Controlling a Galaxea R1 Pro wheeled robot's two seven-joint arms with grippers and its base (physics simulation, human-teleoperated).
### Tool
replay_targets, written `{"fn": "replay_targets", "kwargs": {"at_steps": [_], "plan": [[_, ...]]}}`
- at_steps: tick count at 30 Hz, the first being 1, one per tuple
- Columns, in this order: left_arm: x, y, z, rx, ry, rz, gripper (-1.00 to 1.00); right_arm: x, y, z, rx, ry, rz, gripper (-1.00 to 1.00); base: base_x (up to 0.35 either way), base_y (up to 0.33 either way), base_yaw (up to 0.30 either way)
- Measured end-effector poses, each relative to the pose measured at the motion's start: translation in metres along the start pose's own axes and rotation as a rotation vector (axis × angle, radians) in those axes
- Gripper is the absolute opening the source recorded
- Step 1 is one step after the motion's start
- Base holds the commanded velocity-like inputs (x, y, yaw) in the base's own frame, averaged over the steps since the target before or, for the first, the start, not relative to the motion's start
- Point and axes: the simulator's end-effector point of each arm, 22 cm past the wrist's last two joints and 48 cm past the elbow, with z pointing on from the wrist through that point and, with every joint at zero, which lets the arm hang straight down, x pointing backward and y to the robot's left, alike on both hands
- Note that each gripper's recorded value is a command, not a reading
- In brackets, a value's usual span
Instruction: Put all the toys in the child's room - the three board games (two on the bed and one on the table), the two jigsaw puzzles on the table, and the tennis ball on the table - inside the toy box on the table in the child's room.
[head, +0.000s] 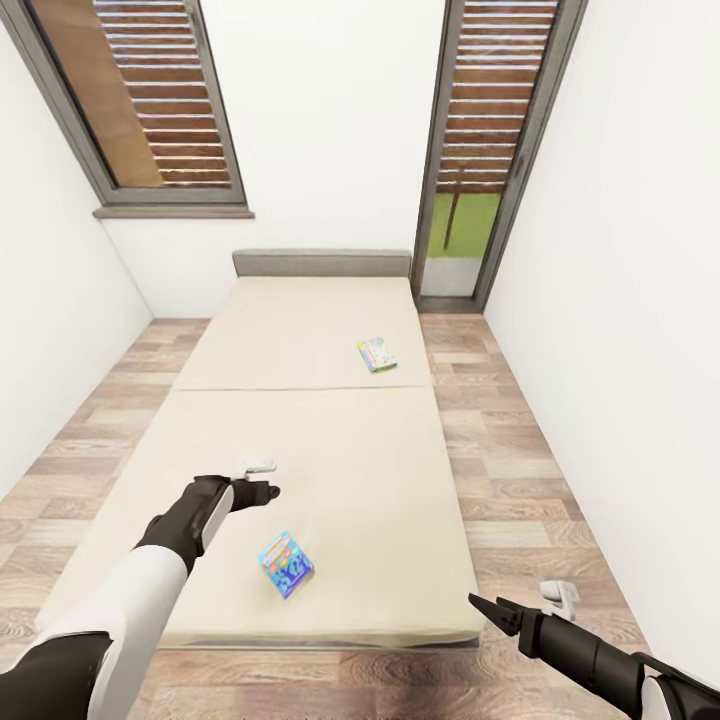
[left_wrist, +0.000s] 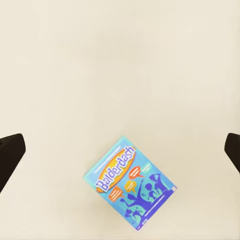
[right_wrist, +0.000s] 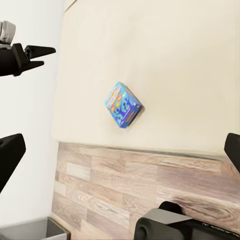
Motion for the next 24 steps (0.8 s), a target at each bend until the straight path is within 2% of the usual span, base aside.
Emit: {"fn": "replay_targets", "kwargs": {"at_steps": [14,24], "plan": [[0.010,-0.001,0.010,0.000,0.018,0.002,1.00,0.006,-0.006,0.003,0.008,0.014,0.013,1.00,0.002,0.000,0.000],[0.018,-0.001,0.017,-0.001,0.035,0.002,1.00,0.010,-0.011,0.005,0.016,0.027,0.021,1.00,0.110,0.027,0.000]]}}
